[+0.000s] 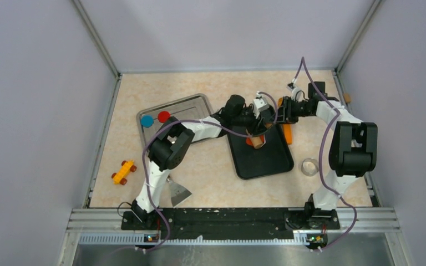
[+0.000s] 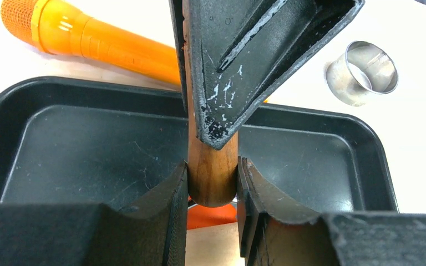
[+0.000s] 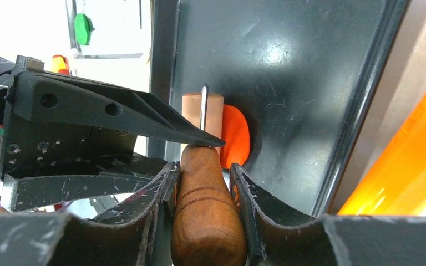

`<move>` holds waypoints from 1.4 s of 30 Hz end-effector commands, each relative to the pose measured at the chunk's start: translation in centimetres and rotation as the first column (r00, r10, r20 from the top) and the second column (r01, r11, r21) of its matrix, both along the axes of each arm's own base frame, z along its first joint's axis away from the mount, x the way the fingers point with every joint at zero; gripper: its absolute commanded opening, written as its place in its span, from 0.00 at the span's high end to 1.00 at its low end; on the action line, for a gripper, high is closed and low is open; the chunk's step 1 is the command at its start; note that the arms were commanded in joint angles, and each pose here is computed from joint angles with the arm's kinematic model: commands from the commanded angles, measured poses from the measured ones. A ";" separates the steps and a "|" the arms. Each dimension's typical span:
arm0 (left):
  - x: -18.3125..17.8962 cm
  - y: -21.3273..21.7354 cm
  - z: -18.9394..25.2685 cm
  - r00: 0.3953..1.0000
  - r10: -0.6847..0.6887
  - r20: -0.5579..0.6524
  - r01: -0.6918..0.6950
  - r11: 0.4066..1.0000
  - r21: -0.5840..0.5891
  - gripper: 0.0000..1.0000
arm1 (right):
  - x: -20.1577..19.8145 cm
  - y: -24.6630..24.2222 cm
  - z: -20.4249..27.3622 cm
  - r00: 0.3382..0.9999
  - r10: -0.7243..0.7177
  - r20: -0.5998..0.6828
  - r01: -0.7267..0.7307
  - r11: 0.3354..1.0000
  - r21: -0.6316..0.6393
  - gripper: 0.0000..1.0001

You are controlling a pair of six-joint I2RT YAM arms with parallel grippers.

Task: Roll out the dumpling wrappers from the dough

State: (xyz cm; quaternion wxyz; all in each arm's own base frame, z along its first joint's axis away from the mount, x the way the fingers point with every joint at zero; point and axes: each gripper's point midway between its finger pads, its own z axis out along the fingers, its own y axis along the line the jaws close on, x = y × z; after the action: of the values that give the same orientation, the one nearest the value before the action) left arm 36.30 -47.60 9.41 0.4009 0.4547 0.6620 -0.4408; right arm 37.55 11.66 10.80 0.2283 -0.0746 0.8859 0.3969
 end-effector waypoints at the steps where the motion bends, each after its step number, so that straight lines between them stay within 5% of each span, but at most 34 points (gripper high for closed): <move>1: -1.5 2.5 -2.9 0.994 0.037 -0.103 -0.029 0.996 0.079 1.00 | -0.4 -1.9 -5.4 1.000 -0.008 -0.017 0.004 0.981 -0.193 1.00; 9: -1.4 4.6 -2.7 0.991 0.066 -0.115 -0.055 0.993 0.100 1.00 | -0.2 0.3 -5.1 1.000 0.004 -0.018 -0.007 0.988 -0.157 1.00; 20: -0.7 2.6 5.4 0.999 0.010 0.030 -0.009 1.000 -0.022 1.00 | 2.4 1.7 5.9 0.994 -0.060 0.092 0.058 0.998 0.026 1.00; 42: 0.6 -4.6 -1.6 0.996 0.032 -0.078 -0.038 0.997 -0.073 1.00 | 1.2 -4.5 -1.0 0.979 -0.198 0.055 0.206 0.944 -0.257 1.00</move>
State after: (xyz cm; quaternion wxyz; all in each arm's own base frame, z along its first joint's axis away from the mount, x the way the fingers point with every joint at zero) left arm 37.00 -50.08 10.04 0.4120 0.4463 0.6419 -0.4680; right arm 38.78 9.77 11.45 0.2543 -0.0147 0.9035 0.3446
